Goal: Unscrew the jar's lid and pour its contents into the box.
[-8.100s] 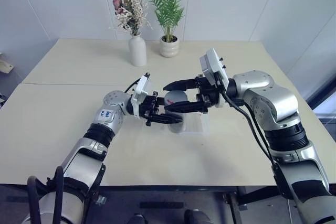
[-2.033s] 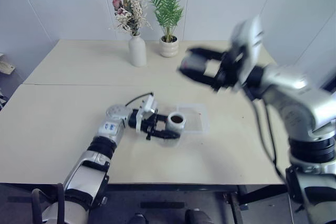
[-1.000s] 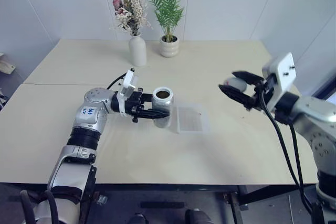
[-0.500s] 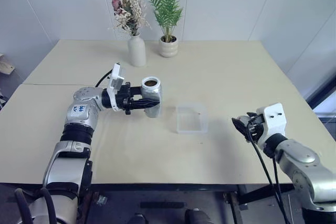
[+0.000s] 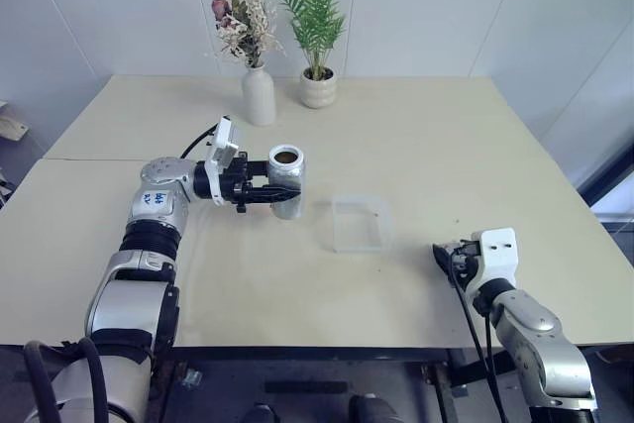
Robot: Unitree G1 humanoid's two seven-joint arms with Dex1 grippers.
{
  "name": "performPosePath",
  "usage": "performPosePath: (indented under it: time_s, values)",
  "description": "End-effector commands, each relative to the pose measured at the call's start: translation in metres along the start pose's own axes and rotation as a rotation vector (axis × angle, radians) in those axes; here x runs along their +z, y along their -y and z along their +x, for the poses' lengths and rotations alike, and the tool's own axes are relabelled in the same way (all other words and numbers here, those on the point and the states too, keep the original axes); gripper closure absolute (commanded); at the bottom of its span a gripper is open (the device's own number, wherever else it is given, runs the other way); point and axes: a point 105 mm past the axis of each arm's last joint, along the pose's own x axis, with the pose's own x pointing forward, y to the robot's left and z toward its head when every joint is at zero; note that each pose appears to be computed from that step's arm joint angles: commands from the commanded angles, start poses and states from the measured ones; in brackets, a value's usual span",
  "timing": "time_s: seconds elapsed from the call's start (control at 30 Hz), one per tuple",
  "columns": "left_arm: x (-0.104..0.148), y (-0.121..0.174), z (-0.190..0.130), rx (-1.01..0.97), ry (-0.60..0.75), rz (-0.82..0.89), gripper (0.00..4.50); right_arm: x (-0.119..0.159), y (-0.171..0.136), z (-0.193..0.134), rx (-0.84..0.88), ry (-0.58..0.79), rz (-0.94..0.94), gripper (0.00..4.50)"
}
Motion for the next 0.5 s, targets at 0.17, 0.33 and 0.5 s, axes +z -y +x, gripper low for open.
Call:
performPosePath:
  time_s: [0.17, 0.33, 0.5]
  values:
    - [0.012, -0.005, 0.002, 0.005, -0.007, 0.094, 2.44, 0.022, -0.003, -0.012, 0.031, 0.093, -0.065, 0.04]
    - [0.013, -0.01, 0.005, 0.016, -0.037, 0.153, 2.44, 0.049, -0.017, -0.031, 0.163, 0.176, -0.141, 0.04]
    - [0.018, -0.019, 0.016, 0.054, -0.09, 0.269, 2.44, 0.081, -0.04, -0.065, 0.414, 0.278, -0.185, 0.04]
